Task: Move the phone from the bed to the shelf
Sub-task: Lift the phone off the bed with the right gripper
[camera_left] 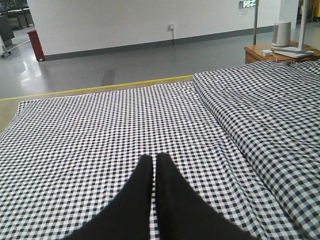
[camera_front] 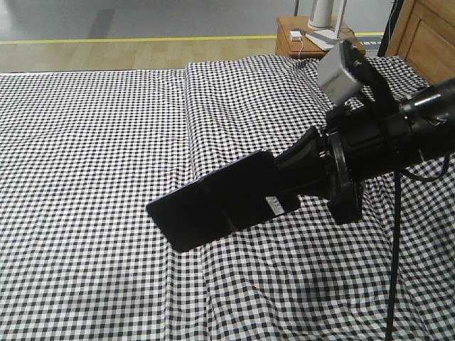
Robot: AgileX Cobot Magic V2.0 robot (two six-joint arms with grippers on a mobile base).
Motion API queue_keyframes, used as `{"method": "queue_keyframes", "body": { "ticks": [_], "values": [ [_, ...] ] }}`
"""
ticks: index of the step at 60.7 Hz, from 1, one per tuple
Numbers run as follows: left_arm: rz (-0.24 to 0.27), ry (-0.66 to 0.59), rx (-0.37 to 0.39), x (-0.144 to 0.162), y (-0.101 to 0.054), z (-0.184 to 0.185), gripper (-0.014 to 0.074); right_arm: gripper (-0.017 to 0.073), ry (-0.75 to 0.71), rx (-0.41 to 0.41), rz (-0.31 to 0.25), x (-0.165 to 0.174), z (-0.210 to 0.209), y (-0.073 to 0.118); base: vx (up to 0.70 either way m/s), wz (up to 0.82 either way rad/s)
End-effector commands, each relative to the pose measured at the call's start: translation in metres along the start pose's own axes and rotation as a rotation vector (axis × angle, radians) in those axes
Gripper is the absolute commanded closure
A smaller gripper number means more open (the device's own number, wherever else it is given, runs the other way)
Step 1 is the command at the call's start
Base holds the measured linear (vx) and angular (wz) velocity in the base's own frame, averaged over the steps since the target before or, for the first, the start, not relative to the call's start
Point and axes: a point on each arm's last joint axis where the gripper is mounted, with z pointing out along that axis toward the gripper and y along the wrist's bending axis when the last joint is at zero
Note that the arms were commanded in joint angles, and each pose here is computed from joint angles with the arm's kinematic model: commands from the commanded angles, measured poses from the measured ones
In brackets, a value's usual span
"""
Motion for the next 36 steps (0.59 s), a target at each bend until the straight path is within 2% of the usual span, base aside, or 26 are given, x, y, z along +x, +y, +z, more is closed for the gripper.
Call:
{"method": "queue_keyframes", "body": {
  "ticks": [1, 19, 36],
  "values": [
    [-0.014, -0.108, -0.007, -0.014, 0.002, -0.003, 0.0592, 0.0563, -0.059, -0.083, -0.025, -0.016, -0.006, 0.022, 0.00, 0.00],
    [-0.014, -0.108, -0.007, -0.014, 0.002, -0.003, 0.0592, 0.0563, -0.039, -0.165, -0.076, -0.022, 0.010, 0.041, 0.00, 0.00],
    [-0.014, -0.108, -0.007, -0.014, 0.002, -0.003, 0.0592, 0.0563, -0.044, -0.166, -0.072, -0.023, 0.010, 0.041, 0.00, 0.00]
  ]
}}
